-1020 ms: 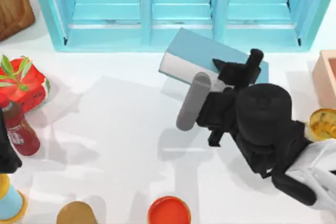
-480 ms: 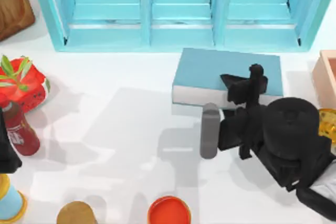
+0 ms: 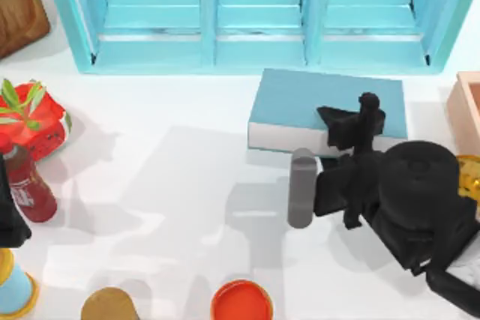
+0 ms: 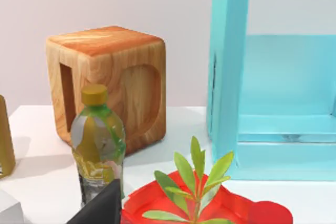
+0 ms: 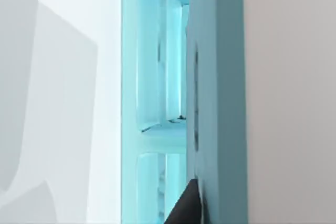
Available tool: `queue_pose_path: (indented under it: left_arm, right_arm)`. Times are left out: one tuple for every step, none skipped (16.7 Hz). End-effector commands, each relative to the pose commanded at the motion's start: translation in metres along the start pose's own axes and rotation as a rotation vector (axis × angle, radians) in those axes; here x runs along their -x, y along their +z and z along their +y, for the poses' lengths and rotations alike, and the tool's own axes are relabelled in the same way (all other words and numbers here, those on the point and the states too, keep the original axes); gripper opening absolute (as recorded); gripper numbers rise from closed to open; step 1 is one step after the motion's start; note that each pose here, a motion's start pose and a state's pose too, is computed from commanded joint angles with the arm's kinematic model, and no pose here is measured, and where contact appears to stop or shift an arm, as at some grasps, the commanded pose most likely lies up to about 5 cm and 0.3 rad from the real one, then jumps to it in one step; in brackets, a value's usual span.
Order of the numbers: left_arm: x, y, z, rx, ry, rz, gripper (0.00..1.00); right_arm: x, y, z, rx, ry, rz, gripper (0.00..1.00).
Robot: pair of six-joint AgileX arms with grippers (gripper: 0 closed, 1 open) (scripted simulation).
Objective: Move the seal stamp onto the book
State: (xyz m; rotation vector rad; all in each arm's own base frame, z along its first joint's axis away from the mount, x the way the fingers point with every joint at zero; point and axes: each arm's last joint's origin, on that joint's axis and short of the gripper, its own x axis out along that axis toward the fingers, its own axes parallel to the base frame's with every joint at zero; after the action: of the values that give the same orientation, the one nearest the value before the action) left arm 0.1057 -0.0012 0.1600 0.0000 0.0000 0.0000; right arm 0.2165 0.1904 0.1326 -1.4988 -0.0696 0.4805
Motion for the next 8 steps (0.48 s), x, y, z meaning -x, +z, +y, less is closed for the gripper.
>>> queue_pose_path:
  left_arm:
    - [0.0000, 0.0000, 0.0000, 0.000, 0.000, 0.000, 1.00]
    - [0.0000, 0.0000, 0.0000, 0.000, 0.000, 0.000, 1.00]
    - [0.0000, 0.0000, 0.0000, 0.000, 0.000, 0.000, 1.00]
    - [0.0000, 0.0000, 0.0000, 0.000, 0.000, 0.000, 1.00]
    - [0.0000, 0.0000, 0.0000, 0.000, 0.000, 0.000, 1.00]
    - [0.0000, 0.0000, 0.0000, 0.000, 0.000, 0.000, 1.00]
    - [0.0000, 0.0000, 0.0000, 0.000, 0.000, 0.000, 1.00]
    - [0.0000, 0.0000, 0.0000, 0.000, 0.000, 0.000, 1.00]
  right_arm:
    - [0.0008, -0.0001, -0.0004, 0.000, -0.002, 0.000, 0.00]
    - [0.0015, -0.0001, -0.0008, 0.000, -0.004, 0.000, 0.00]
    - [0.0015, -0.0001, -0.0008, 0.000, -0.004, 0.000, 0.00]
    - [0.0015, -0.0001, -0.0008, 0.000, -0.004, 0.000, 0.00]
    - [0.0005, -0.0007, 0.0012, -0.001, 0.005, 0.003, 0.00]
    - [0.0004, -0.0005, 0.0020, 0.000, 0.006, 0.002, 0.00]
    - [-0.0004, -0.0004, 0.0048, 0.003, 0.008, 0.002, 0.00]
    - [-0.0017, -0.0005, 0.0086, 0.003, 0.008, 0.001, 0.00]
